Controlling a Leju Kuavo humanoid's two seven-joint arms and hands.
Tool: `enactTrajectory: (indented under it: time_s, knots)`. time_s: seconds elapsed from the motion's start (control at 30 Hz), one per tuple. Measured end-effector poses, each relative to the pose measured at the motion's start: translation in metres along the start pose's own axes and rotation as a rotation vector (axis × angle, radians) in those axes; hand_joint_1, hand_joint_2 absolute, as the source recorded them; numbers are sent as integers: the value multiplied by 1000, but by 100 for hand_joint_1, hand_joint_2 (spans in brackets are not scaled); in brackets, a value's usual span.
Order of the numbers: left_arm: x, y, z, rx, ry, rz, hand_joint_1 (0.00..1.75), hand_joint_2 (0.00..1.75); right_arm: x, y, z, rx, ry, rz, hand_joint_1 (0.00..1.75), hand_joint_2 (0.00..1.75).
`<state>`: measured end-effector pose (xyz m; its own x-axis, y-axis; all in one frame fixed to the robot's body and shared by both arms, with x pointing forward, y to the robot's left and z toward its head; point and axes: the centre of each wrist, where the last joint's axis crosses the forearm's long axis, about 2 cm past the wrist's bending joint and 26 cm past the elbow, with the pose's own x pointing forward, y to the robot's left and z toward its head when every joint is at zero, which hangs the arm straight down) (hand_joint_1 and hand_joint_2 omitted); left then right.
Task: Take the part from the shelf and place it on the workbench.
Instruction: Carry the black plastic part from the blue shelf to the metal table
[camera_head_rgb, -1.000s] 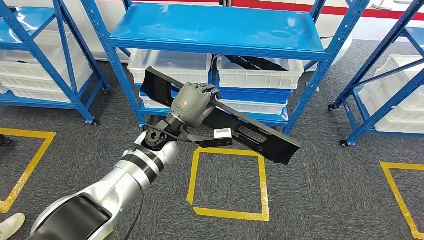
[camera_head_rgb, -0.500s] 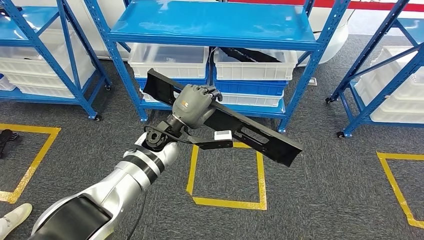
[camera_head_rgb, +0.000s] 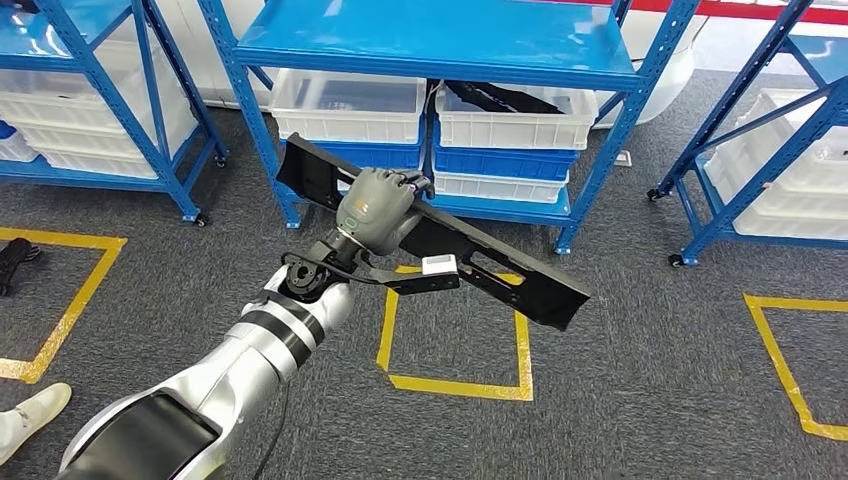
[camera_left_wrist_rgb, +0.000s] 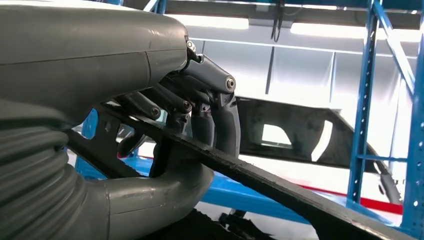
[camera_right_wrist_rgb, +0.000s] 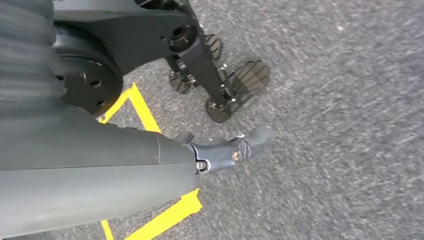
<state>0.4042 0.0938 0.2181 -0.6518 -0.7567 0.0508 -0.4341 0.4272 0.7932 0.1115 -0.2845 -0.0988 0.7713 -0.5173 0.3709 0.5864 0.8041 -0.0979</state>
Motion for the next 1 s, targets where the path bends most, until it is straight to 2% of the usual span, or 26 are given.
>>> enactTrajectory:
  time_s: [1.0]
  knots:
    - [-1, 1, -1, 9, 7, 1, 175, 175, 4, 3, 0, 13, -15, -5, 0, 175]
